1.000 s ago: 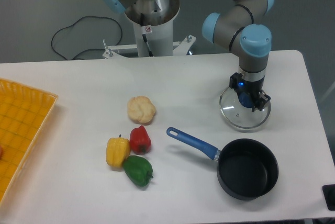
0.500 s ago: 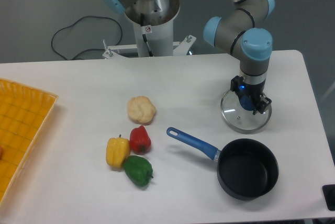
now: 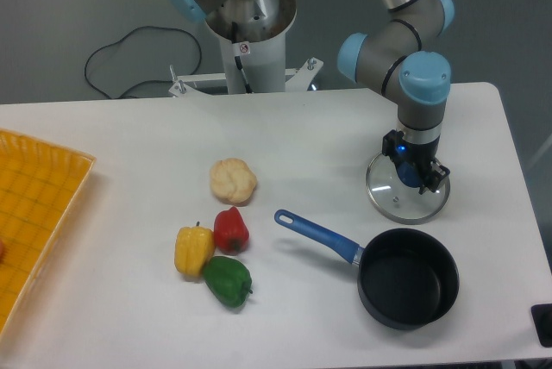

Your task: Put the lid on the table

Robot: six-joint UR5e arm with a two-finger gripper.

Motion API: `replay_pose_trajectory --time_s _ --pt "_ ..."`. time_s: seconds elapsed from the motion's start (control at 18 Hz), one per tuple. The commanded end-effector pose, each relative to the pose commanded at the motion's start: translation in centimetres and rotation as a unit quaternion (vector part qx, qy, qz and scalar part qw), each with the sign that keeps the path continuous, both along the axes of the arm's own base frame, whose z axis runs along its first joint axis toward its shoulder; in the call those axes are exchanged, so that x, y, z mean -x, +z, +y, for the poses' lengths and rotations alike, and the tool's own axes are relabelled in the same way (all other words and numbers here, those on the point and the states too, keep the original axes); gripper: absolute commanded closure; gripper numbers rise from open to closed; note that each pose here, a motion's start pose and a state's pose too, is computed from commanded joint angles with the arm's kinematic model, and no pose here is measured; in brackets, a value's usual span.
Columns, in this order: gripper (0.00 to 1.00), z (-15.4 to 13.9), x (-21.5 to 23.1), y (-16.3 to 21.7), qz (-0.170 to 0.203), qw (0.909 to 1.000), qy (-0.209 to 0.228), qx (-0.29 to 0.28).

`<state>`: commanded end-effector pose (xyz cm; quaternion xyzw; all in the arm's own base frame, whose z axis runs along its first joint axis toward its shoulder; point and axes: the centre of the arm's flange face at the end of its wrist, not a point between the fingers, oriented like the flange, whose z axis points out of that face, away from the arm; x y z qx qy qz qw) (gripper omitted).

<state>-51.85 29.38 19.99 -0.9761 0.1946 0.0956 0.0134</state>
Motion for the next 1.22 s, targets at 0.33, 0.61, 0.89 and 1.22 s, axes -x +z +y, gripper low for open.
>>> replay_pose_trajectory --time_s 0.33,0.61,0.89,1.22 --pt "0.46 -0.07 0.14 -0.28 -0.001 1.0 0.001 -0.004" --pt "0.47 -0.13 0.24 -0.48 0.0 1.0 0.002 -0.004" --pt "0.44 -0.2 0.3 -0.55 0.0 1.0 0.002 -0.004" --pt "0.28 -0.13 0.25 -0.57 -0.001 1.0 -0.001 -0.003"
